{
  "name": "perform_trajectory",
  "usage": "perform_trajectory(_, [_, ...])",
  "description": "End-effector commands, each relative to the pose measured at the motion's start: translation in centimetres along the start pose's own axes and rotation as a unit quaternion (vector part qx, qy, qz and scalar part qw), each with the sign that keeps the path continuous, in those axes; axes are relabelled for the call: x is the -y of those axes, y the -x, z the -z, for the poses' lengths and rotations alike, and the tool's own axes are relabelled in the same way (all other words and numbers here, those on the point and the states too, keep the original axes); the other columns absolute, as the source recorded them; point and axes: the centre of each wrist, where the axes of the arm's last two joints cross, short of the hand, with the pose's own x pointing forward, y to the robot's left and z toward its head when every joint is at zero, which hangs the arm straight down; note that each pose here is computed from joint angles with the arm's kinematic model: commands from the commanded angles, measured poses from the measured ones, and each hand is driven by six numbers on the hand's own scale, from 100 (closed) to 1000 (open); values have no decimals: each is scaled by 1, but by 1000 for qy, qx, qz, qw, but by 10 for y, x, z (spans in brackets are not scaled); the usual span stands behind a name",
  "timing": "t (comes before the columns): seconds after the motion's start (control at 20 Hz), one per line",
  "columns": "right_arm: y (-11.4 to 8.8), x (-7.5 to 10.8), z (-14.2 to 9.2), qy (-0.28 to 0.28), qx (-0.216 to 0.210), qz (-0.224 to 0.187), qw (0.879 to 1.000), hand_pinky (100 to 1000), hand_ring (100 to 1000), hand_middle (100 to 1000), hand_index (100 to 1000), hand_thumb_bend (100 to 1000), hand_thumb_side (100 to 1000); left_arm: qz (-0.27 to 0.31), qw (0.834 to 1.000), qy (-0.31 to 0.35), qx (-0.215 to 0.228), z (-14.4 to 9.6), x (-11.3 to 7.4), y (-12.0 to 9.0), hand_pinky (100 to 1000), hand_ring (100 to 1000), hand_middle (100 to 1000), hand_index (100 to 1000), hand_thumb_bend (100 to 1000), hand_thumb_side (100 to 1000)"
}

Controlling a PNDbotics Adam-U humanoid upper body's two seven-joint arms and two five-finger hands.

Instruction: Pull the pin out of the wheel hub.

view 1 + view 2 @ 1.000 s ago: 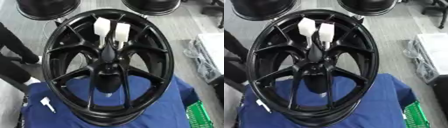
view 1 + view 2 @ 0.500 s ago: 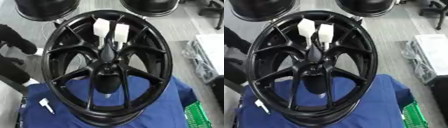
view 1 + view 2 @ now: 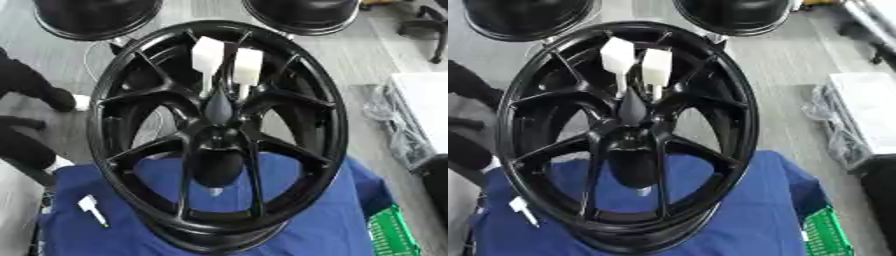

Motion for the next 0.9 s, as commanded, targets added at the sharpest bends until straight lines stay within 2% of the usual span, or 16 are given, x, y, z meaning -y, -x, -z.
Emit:
perform_trajectory(0.05, [-9, -1, 2, 0, -5, -8, 1000, 840, 814, 830, 911, 463, 642, 5, 1000, -9, 25, 10, -6, -12, 916, 799, 847, 872, 296, 726])
perform_trajectory(0.3, [-17, -14, 15, -5, -14, 5, 1000, 841, 815, 825, 909, 477, 618, 14, 999, -23, 26, 12, -12, -10, 916, 799, 848, 872, 295, 726])
perform_trajectory(0.5, [-19, -19, 25, -12, -14, -3, 1000, 843, 816, 824, 909, 493, 605, 27, 999, -36, 26, 13, -20, -7, 916, 799, 848, 873, 294, 724])
perform_trajectory(0.9, [-2, -31, 32, -31, -38, -5, 999, 842, 796, 798, 896, 592, 524, 38, 998, -50, 27, 12, -27, -6, 916, 798, 847, 871, 292, 724])
